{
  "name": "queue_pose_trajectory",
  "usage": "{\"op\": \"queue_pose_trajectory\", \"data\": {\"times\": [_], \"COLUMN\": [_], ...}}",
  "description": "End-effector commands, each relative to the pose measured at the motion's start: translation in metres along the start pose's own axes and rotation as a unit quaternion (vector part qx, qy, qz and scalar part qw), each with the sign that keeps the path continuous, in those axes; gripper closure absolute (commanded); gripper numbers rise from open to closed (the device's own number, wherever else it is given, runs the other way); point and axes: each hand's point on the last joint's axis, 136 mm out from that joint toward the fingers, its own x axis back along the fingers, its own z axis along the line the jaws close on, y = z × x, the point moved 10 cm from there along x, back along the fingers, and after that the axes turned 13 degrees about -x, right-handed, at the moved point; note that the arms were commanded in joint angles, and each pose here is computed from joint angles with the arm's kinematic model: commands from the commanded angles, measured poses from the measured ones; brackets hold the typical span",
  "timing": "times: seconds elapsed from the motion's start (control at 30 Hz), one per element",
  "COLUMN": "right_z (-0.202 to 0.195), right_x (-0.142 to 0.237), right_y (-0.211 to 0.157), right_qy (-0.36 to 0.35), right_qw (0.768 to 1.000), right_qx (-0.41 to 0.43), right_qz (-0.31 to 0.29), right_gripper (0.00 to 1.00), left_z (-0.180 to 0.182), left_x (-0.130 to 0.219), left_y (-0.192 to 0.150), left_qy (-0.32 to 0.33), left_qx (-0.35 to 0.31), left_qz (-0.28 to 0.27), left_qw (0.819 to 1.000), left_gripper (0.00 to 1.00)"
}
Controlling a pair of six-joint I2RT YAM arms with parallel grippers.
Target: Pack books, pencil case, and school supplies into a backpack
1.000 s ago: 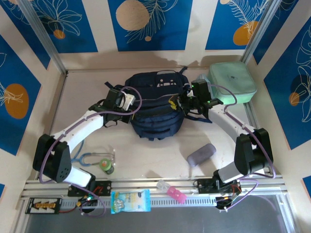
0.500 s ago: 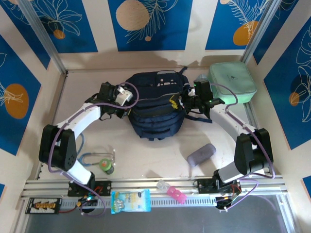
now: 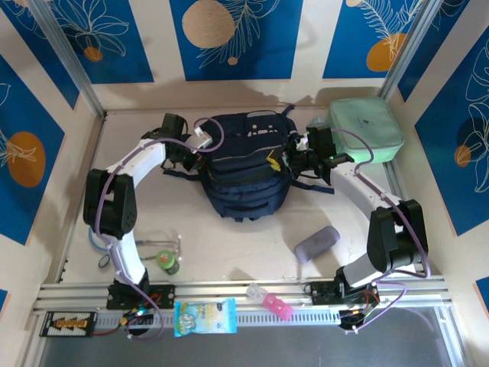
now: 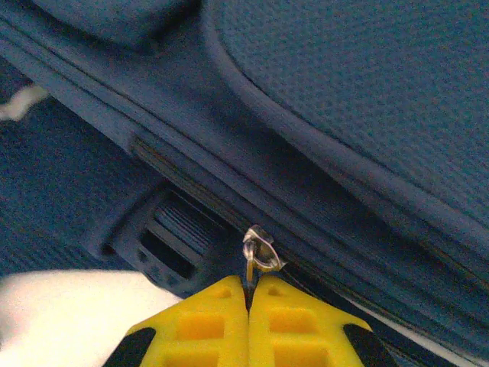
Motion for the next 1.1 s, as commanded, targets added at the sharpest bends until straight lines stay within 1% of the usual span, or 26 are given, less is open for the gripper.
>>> {"op": "queue_pose_trajectory", "data": {"times": [0.0, 0.1, 0.17, 0.3, 0.4, 0.43, 0.5, 0.57, 0.6, 0.63, 0.67, 0.77, 0.83, 0.9, 0.97, 1.07], "right_z": [0.007, 0.005, 0.006, 0.015, 0.022, 0.024, 0.026, 0.027, 0.028, 0.031, 0.034, 0.037, 0.034, 0.025, 0.011, -0.003], "right_x": [0.003, -0.003, -0.009, -0.03, -0.05, -0.057, -0.065, -0.064, -0.06, -0.054, -0.046, -0.021, -0.005, 0.008, 0.017, 0.018], "right_y": [-0.003, -0.003, -0.003, -0.004, -0.007, -0.008, -0.01, -0.013, -0.015, -0.018, -0.02, -0.021, -0.016, -0.005, 0.015, 0.046], "right_qy": [0.011, 0.004, 0.0, -0.001, -0.007, -0.012, -0.026, -0.048, -0.057, -0.067, -0.078, -0.109, -0.142, -0.191, -0.243, -0.302], "right_qw": [0.999, 0.999, 0.998, 0.996, 0.993, 0.992, 0.991, 0.99, 0.988, 0.986, 0.983, 0.974, 0.963, 0.946, 0.924, 0.893], "right_qx": [0.036, 0.039, 0.043, 0.063, 0.081, 0.084, 0.093, 0.114, 0.129, 0.149, 0.167, 0.199, 0.218, 0.228, 0.233, 0.24], "right_qz": [0.031, 0.037, 0.041, 0.061, 0.085, 0.091, 0.095, 0.072, 0.059, 0.04, 0.023, -0.027, -0.072, -0.129, -0.183, -0.234], "right_gripper": [0.87, 0.87, 0.87, 0.86, 0.86, 0.85, 0.79, 0.59, 0.53, 0.49, 0.45, 0.39, 0.36, 0.33, 0.31, 0.3], "left_z": [0.028, 0.036, 0.041, 0.048, 0.049, 0.048, 0.045, 0.041, 0.04, 0.038, 0.037, 0.032, 0.029, 0.027, 0.021, 0.011], "left_x": [0.003, 0.003, 0.002, 0.006, 0.022, 0.027, 0.038, 0.05, 0.056, 0.063, 0.07, 0.093, 0.108, 0.124, 0.144, 0.166], "left_y": [0.005, 0.011, 0.007, -0.01, -0.027, -0.033, -0.041, -0.047, -0.048, -0.049, -0.051, -0.049, -0.046, -0.043, -0.04, -0.039], "left_qy": [0.033, 0.046, 0.063, 0.099, 0.122, 0.123, 0.136, 0.157, 0.169, 0.183, 0.194, 0.221, 0.24, 0.265, 0.288, 0.302], "left_qx": [0.01, 0.036, 0.058, 0.113, 0.165, 0.181, 0.202, 0.222, 0.232, 0.244, 0.255, 0.275, 0.286, 0.3, 0.311, 0.324], "left_qz": [0.002, -0.006, -0.003, 0.006, -0.01, -0.016, -0.02, -0.009, -0.004, 0.006, 0.011, 0.001, -0.013, -0.029, -0.06, -0.1], "left_qw": [0.999, 0.998, 0.996, 0.989, 0.979, 0.976, 0.97, 0.962, 0.958, 0.952, 0.947, 0.936, 0.928, 0.916, 0.904, 0.891], "left_gripper": [1.0, 1.0, 1.0, 1.0, 1.0, 0.95, 0.76, 0.53, 0.42, 0.33, 0.26, 0.15, 0.09, 0.06, 0.03, 0.0]}}
